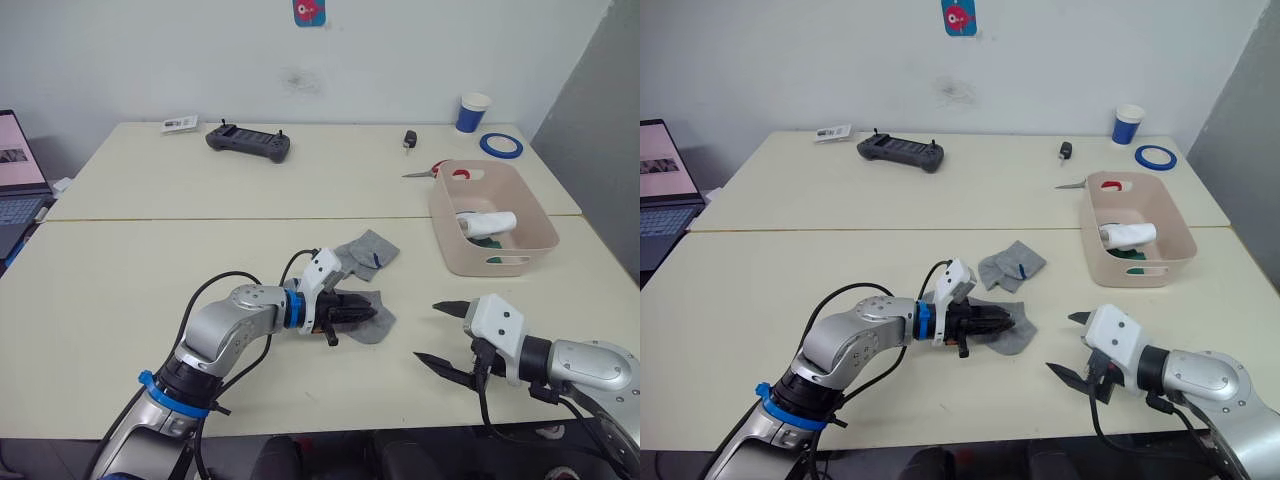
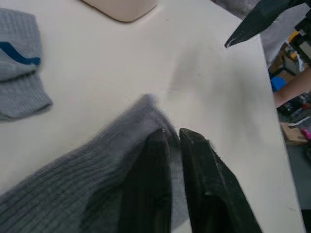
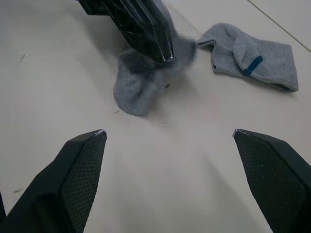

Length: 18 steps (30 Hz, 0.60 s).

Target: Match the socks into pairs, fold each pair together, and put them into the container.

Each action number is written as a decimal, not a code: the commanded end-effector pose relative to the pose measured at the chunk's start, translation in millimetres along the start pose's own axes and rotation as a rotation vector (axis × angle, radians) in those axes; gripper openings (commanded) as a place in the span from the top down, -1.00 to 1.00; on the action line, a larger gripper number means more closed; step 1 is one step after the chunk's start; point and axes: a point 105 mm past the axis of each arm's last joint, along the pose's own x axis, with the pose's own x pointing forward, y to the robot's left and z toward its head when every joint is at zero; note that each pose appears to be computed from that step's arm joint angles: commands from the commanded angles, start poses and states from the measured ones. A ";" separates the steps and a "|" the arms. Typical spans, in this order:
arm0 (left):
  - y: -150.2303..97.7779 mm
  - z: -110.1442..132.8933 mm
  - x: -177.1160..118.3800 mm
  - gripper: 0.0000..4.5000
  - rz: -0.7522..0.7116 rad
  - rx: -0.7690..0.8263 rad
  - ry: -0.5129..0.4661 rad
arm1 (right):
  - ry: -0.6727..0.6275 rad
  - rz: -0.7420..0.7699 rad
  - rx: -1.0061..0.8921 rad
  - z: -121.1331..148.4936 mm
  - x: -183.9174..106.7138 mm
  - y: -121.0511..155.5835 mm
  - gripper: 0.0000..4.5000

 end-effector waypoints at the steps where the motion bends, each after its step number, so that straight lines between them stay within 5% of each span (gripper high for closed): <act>1: -3.9 15.2 -2.8 0.21 -0.016 0.059 -0.053 | -0.024 -0.022 -0.039 8.8 -4.0 -1.9 -1.00; 6: -10.1 34.5 -18.5 -0.48 -0.021 0.103 -0.109 | -0.031 -0.033 -0.047 10.9 -3.5 -4.7 -1.00; 10: 2.2 50.7 -59.5 -1.00 0.083 0.106 -0.194 | -0.058 -0.067 -0.046 15.1 -3.0 -8.7 -1.00; 18: 69.9 10.4 -129.1 -1.00 0.453 0.025 -0.086 | -0.094 -0.075 -0.029 17.8 8.8 -3.2 -1.00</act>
